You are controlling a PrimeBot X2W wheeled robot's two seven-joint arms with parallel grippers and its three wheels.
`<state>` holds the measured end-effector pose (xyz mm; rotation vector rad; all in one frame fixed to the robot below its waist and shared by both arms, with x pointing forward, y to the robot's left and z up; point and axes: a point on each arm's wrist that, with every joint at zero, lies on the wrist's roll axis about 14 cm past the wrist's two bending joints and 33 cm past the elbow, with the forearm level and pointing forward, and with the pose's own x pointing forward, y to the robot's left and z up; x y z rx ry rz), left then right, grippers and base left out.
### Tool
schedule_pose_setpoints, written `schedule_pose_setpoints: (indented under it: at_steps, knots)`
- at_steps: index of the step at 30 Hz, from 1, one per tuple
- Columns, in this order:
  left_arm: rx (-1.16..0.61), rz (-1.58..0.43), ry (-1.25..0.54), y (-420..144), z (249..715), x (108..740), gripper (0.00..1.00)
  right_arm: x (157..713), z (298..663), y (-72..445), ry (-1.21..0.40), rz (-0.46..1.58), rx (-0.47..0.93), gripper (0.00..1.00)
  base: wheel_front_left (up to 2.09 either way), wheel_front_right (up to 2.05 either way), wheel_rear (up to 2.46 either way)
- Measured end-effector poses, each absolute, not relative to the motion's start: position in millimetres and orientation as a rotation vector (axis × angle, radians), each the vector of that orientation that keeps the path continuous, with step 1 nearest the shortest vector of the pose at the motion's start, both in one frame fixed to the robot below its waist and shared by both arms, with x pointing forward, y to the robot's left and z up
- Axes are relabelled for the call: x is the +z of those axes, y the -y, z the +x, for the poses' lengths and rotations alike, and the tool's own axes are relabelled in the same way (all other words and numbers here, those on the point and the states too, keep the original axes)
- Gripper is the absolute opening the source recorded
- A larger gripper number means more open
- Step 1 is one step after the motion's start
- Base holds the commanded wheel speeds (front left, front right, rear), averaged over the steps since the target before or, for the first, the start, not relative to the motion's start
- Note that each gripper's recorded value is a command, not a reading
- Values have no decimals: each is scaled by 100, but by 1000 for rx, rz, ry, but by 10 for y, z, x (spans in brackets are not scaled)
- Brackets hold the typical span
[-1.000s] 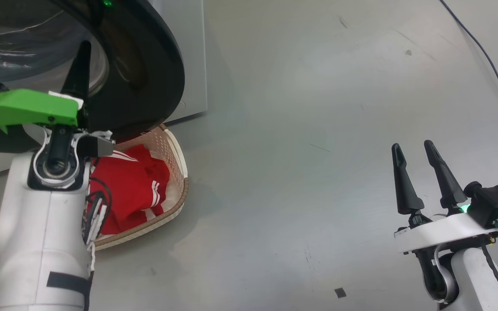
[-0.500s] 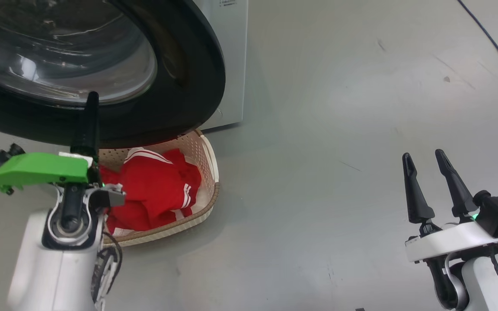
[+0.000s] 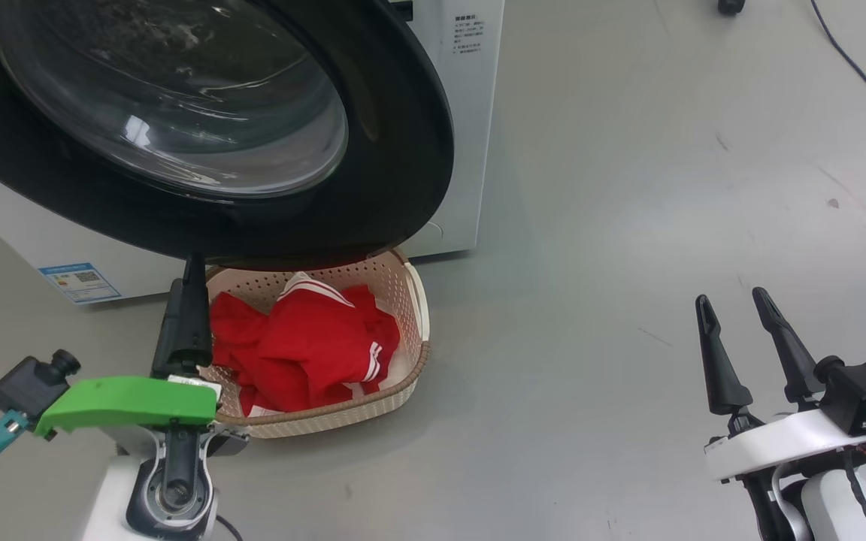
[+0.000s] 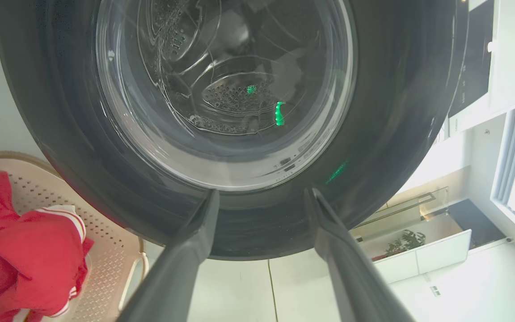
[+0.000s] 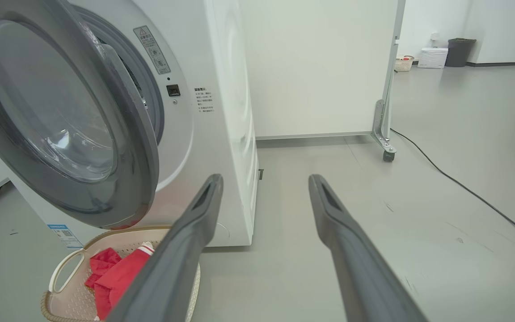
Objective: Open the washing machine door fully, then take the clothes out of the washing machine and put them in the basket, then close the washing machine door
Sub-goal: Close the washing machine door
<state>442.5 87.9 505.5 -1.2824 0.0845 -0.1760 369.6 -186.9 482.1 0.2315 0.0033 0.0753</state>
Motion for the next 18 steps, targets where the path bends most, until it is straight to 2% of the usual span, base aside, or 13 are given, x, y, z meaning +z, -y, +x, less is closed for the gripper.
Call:
schedule_pose_setpoints:
  at_steps: [4, 12, 18]
  knots:
    - [-195, -1030, -18, -1036, 4294, 5097, 100, 4870, 3674, 1809, 10, 226, 96, 100, 0, 0, 0]
    - [-227, -654, 83, -1222, 4161, 5328, 100, 4935, 3620, 1784, 30, 218, 106, 100, 0, 0, 0]
    - [-172, -490, 95, -1313, 4084, 5336, 100, 5004, 3612, 1758, 50, 202, 117, 100, 0, 0, 0]
